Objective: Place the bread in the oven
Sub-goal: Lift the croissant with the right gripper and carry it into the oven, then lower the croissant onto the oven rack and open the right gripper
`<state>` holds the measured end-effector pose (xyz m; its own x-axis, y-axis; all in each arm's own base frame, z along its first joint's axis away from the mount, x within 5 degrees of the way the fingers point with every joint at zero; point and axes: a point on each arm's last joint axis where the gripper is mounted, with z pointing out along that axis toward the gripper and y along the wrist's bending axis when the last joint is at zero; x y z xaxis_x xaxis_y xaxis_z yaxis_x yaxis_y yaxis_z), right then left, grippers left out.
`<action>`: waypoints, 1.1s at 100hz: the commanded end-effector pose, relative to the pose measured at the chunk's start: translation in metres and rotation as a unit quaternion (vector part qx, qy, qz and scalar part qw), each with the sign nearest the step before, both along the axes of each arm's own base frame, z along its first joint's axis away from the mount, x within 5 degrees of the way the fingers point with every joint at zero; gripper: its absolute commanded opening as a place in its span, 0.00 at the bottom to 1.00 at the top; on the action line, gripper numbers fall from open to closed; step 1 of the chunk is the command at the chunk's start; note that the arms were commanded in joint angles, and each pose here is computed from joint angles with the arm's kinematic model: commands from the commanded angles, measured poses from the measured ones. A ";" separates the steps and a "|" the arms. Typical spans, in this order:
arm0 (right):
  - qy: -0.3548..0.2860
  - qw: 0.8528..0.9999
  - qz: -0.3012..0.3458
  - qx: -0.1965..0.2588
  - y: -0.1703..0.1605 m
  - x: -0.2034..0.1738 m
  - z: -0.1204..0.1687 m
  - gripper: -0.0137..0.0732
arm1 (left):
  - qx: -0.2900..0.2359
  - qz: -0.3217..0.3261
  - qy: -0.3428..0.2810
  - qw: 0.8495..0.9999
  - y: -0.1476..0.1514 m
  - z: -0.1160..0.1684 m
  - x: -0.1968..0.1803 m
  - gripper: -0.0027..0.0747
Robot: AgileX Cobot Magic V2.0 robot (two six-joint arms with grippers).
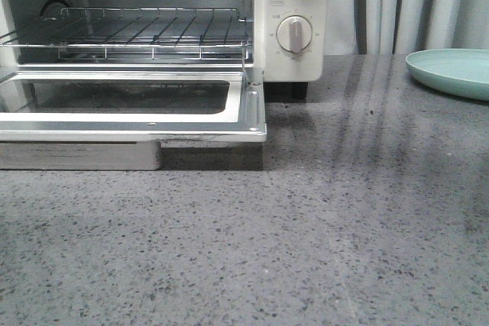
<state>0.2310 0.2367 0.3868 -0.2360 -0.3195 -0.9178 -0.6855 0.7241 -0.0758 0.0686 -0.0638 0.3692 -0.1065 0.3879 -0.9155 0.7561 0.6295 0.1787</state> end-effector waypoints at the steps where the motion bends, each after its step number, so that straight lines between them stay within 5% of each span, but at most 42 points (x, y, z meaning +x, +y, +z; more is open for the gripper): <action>1: -0.037 0.999 0.007 0.010 0.008 0.007 0.017 0.08 | -0.042 0.004 -0.029 0.999 0.000 0.015 -0.005 0.01; 37: -0.017 0.998 -0.008 -0.054 0.045 0.053 -0.014 0.08 | -0.051 0.002 -0.066 0.996 0.005 0.020 -0.027 0.01; 83: -0.013 0.996 -0.067 -0.065 0.025 0.107 -0.030 0.09 | -0.047 -0.001 -0.066 0.997 0.006 0.019 -0.029 0.01; 92: -0.015 0.996 -0.065 -0.060 0.025 0.107 -0.030 0.21 | -0.045 0.000 -0.066 0.997 0.006 0.019 -0.029 0.01; 110: -0.014 0.997 -0.064 -0.049 0.026 0.107 -0.029 0.70 | -0.044 0.001 -0.063 0.997 0.006 0.017 -0.028 0.01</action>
<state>0.3344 0.2784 0.3207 -0.3625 -0.4242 -0.8299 -0.6118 0.7800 -0.1314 0.0399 -0.0574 0.3748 -0.0173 0.3737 -0.9274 0.7460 0.6224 0.2369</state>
